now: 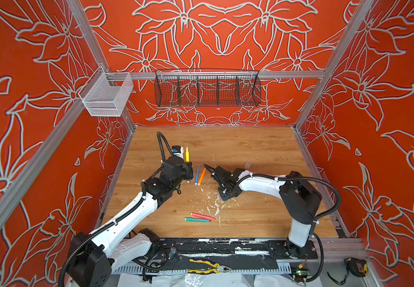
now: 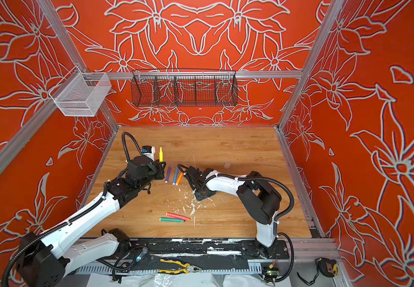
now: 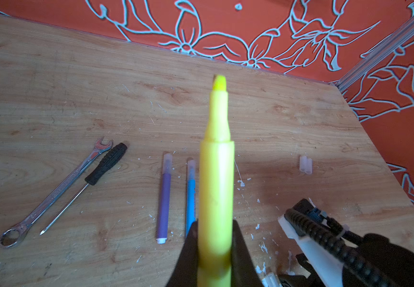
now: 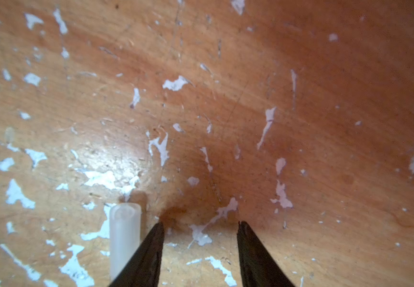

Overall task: Insert the pens into the pen caps
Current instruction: 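Move the right gripper down over a translucent cap on the table, then grasp the translucent cap with the right gripper and lift it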

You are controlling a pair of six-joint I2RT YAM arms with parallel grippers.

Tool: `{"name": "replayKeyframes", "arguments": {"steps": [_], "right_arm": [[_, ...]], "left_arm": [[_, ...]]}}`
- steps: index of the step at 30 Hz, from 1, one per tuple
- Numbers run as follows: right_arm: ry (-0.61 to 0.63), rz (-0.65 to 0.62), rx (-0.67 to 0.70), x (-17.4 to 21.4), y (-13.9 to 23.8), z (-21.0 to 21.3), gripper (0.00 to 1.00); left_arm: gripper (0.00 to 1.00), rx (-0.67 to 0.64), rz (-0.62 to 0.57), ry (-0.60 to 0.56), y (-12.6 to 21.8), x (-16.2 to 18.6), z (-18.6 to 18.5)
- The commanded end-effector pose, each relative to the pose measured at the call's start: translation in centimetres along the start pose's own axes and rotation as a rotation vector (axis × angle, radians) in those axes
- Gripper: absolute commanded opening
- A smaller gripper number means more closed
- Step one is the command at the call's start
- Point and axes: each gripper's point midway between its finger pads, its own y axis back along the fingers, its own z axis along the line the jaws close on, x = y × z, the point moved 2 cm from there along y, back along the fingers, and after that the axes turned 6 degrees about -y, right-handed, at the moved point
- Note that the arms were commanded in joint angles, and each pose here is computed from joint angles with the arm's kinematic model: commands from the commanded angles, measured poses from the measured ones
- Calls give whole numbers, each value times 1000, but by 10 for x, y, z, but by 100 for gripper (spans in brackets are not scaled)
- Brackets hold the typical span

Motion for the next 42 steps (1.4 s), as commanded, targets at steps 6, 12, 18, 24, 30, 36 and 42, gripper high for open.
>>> {"name": "replayKeyframes", "arguments": {"steps": [6, 12, 18, 24, 30, 36, 42], "right_arm": [[-89, -107, -70, -16, 45, -3, 52], [-82, -73, -164, -20, 31, 21, 52], [-41, 9, -183, -11, 12, 34, 52], [-20, 24, -175, -8, 8, 37, 52], [-16, 43, -136, -3, 2, 34, 48], [-17, 67, -101, 5, -4, 31, 38], [-17, 80, -79, 11, -8, 29, 35]], "left_arm": [[0, 1, 0, 12, 2, 0, 1], [0, -1, 6, 10, 0, 1, 1], [0, 2, 8, 10, -1, 1, 0], [0, 3, 17, 12, -2, 2, -1], [0, 4, 19, 11, -3, 2, -1], [0, 3, 19, 11, -3, 2, -1], [0, 3, 22, 11, -4, 3, -1]]}}
